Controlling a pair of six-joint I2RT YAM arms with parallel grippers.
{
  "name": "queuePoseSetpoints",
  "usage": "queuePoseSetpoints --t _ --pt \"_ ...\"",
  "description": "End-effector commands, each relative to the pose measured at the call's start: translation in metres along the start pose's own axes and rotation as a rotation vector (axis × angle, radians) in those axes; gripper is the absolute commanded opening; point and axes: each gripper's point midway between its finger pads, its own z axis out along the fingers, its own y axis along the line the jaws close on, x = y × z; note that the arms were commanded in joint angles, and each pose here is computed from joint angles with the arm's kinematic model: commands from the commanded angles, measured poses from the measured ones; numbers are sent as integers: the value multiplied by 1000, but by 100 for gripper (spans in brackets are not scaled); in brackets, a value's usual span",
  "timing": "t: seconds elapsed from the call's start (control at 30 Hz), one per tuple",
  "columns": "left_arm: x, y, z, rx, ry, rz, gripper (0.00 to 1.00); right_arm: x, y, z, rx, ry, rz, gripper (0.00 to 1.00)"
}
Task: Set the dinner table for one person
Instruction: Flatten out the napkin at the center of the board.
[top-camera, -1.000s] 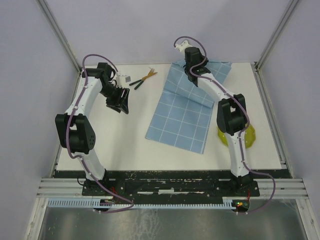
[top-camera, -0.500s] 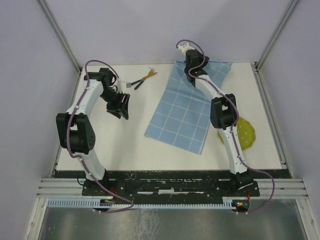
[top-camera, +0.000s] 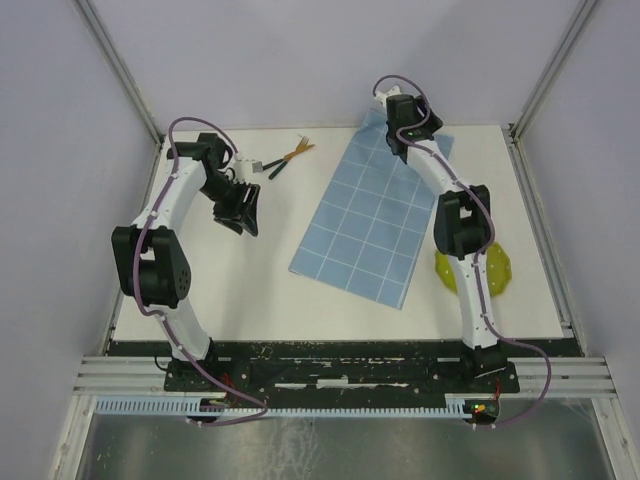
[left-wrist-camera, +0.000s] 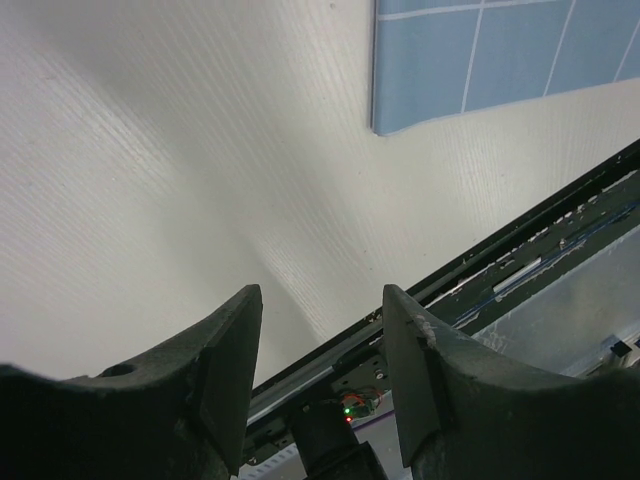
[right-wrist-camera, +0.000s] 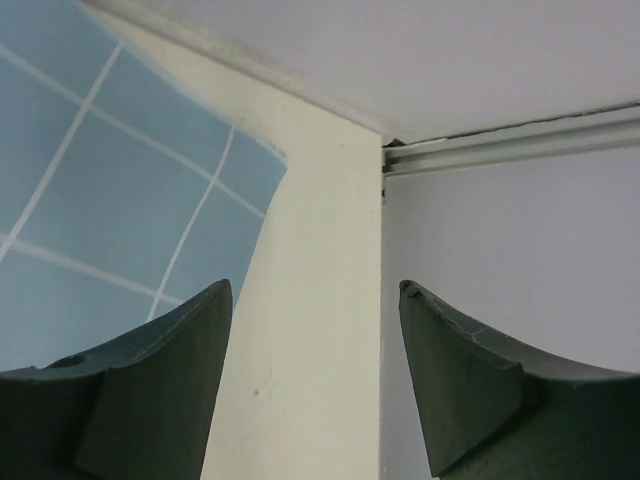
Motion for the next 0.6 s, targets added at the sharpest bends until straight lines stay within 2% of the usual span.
queuePoseSetpoints --t 0.0,0.1,0.17,0.3,0.43,0.5,0.53,0.57 --pt "-24 -8 -13 31 -84 88 59 -36 -62 -89 -300 -99 159 75" --pt "-30 -9 -17 25 -107 97 59 -17 -41 -156 -669 -73 86 74" --pt "-31 -6 -19 7 -110 96 59 -11 -33 -203 -853 -88 40 74" --pt "-31 7 -22 -76 -107 92 59 6 -7 -274 -985 -98 -93 73" --pt "-32 21 -27 -167 -119 99 59 39 45 -312 -1041 -78 -265 71" --pt "-31 24 -28 -186 -119 94 59 49 63 -310 -1054 -25 -251 63" --pt "-31 25 -29 -196 -121 93 59 51 67 -307 -1051 6 -240 53" --pt "-31 26 -30 -207 -121 90 59 52 70 -303 -1045 39 -229 36"
